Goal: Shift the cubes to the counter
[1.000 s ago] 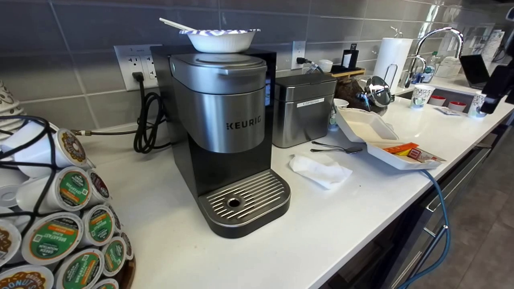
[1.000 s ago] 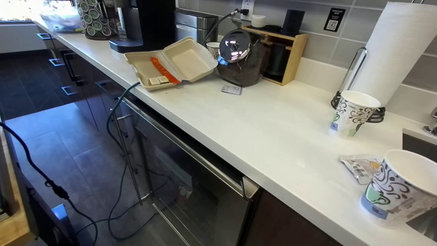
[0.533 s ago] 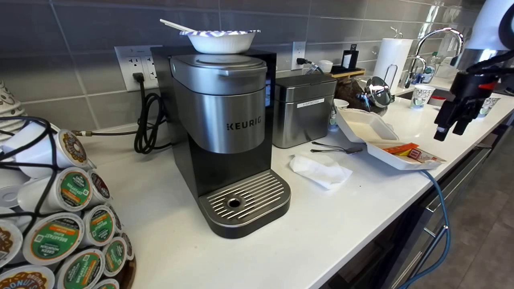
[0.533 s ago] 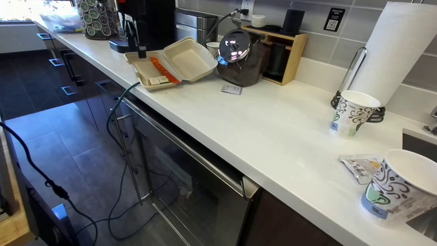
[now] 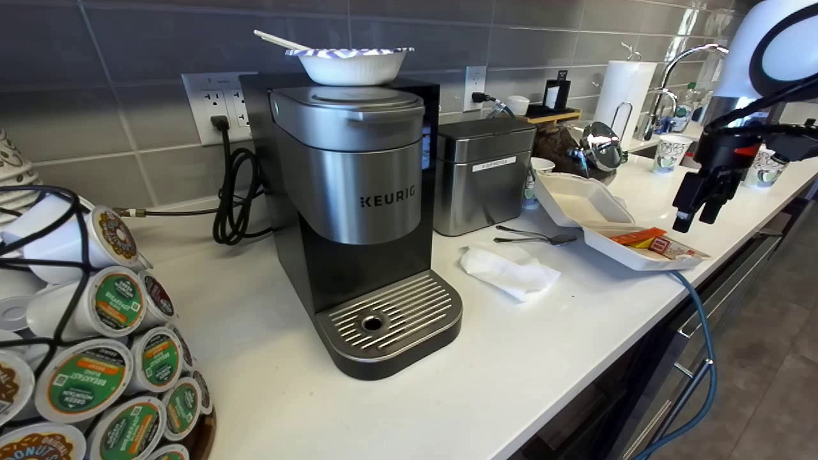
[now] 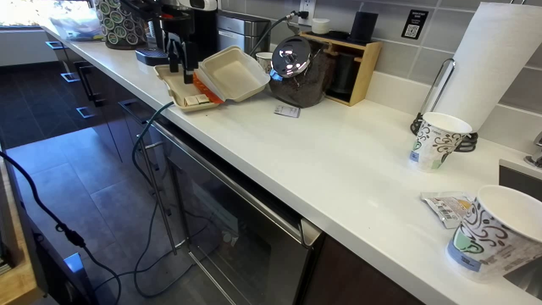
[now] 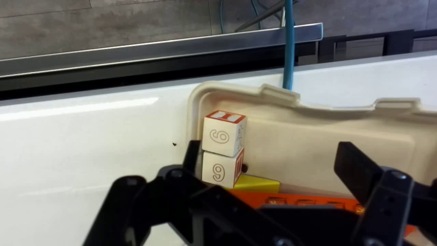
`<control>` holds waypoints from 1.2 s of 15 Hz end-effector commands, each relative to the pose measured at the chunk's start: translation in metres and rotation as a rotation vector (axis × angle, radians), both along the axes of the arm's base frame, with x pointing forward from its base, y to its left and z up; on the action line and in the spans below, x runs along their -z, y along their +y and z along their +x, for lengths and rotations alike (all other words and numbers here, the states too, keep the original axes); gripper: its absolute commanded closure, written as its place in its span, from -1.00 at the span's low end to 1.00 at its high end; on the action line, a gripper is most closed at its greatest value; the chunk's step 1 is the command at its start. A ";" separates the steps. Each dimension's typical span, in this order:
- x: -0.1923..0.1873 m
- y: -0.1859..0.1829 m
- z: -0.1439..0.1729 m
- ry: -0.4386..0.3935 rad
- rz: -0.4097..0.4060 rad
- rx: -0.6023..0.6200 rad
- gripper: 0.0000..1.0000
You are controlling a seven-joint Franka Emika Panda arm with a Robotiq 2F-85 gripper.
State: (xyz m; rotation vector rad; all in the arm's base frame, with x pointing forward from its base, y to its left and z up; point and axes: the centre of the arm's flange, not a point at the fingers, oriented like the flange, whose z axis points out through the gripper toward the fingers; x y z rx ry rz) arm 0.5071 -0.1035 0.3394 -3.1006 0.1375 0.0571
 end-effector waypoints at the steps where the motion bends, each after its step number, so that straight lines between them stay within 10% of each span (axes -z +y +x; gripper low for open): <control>1: 0.025 -0.013 0.022 -0.034 -0.002 0.005 -1.00; 18: 0.068 -0.016 0.057 -0.032 0.041 0.091 -0.95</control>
